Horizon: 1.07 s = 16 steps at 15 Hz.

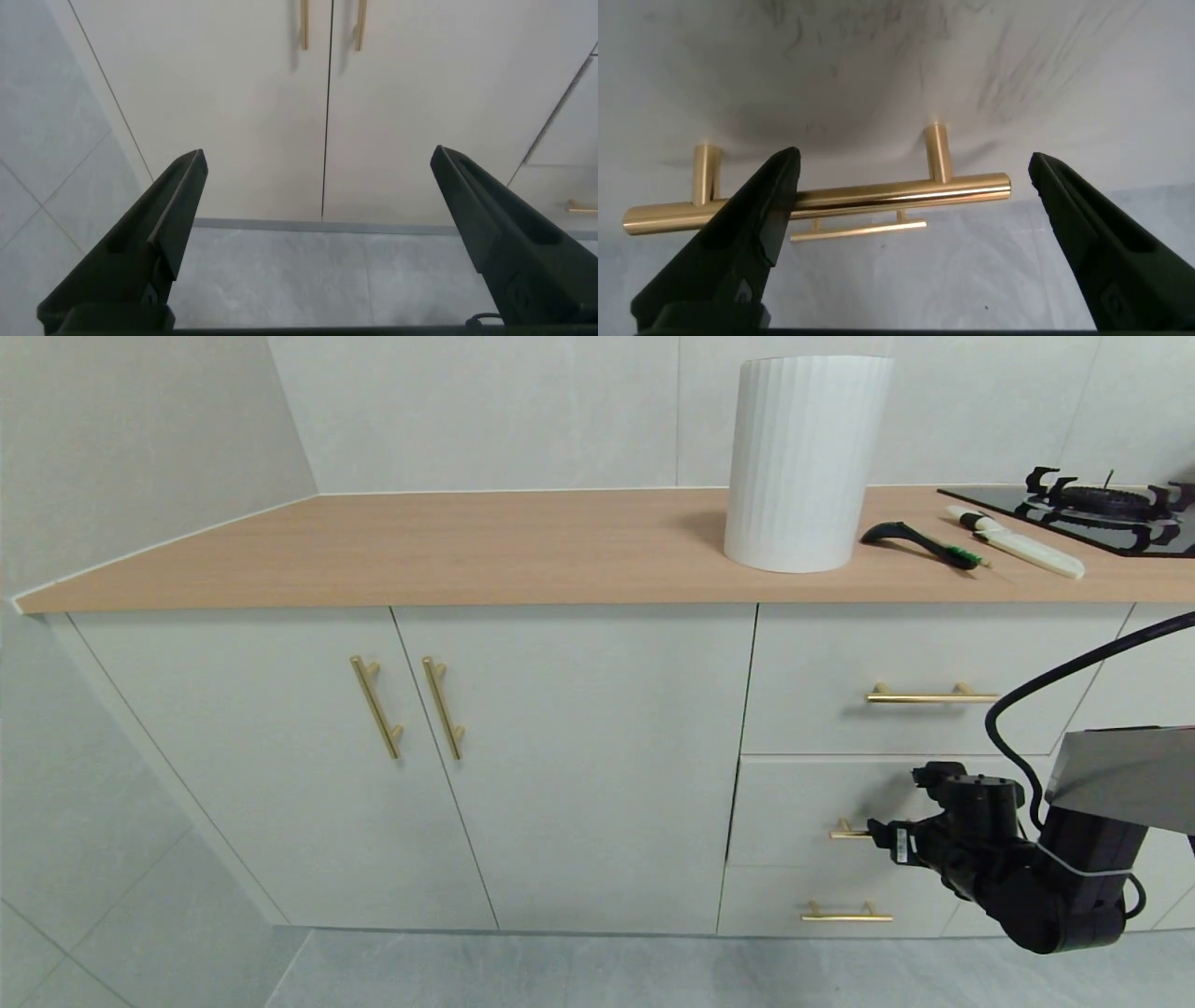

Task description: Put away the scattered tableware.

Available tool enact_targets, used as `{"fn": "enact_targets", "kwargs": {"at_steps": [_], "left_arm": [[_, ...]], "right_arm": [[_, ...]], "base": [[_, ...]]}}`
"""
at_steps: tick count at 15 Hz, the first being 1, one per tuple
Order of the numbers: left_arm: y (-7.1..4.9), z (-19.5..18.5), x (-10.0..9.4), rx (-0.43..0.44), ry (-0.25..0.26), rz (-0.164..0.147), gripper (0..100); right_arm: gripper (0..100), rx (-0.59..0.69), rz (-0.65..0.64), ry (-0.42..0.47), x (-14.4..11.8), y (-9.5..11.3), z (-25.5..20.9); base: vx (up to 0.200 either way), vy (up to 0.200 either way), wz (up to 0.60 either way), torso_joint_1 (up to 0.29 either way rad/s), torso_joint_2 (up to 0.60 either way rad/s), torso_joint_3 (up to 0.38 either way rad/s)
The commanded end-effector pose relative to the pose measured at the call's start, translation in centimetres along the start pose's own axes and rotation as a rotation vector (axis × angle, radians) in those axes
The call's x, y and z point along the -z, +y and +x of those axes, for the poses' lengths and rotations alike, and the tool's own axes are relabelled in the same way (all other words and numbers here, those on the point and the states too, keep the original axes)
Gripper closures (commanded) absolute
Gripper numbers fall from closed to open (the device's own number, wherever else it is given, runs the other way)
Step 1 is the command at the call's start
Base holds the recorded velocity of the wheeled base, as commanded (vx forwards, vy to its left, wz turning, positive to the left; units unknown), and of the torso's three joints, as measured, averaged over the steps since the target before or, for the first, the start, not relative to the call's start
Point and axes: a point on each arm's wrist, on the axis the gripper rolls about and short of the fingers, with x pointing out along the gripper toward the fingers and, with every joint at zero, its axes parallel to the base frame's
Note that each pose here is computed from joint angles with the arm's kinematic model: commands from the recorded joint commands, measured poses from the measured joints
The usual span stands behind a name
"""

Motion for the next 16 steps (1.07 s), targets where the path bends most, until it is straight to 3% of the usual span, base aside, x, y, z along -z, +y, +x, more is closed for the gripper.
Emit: {"fn": "enact_targets", "kwargs": {"at_steps": [1, 4, 6, 7, 11, 13, 16], "left_arm": [[0.0, 0.0, 0.0, -0.001, 0.001, 0.0, 0], [0.0, 0.0, 0.0, -0.001, 0.001, 0.0, 0], [0.0, 0.0, 0.0, -0.001, 0.001, 0.0, 0], [0.0, 0.0, 0.0, -0.001, 0.001, 0.0, 0], [0.0, 0.0, 0.0, -0.001, 0.001, 0.0, 0], [0.0, 0.0, 0.0, -0.001, 0.001, 0.0, 0], [0.0, 0.0, 0.0, -0.001, 0.001, 0.0, 0]], "right_arm": [[0, 0.0, -0.02, 0.02, 0.2, -0.2, -0.7], [0, -0.012, -0.032, 0.022, -0.5, -0.7, -3.2], [0, -0.056, -0.046, -0.015, -2.9, -1.3, -6.5], [0, -0.114, -0.053, -0.028, -5.5, -1.7, -10.2], [0, -0.23, -0.022, -0.02, -11.5, -2.9, -18.9], [0, -0.237, 0.001, -0.033, -12.2, -2.8, -19.0], [0, -0.24, 0.044, 0.005, -11.3, -1.8, -15.7]], "base": [[0.0, 0.0, 0.0, 0.0, 0.0, 0.0], [0.0, 0.0, 0.0, 0.0, 0.0, 0.0], [0.0, 0.0, 0.0, 0.0, 0.0, 0.0], [0.0, 0.0, 0.0, 0.0, 0.0, 0.0], [0.0, 0.0, 0.0, 0.0, 0.0, 0.0], [0.0, 0.0, 0.0, 0.0, 0.0, 0.0], [0.0, 0.0, 0.0, 0.0, 0.0, 0.0]]}}
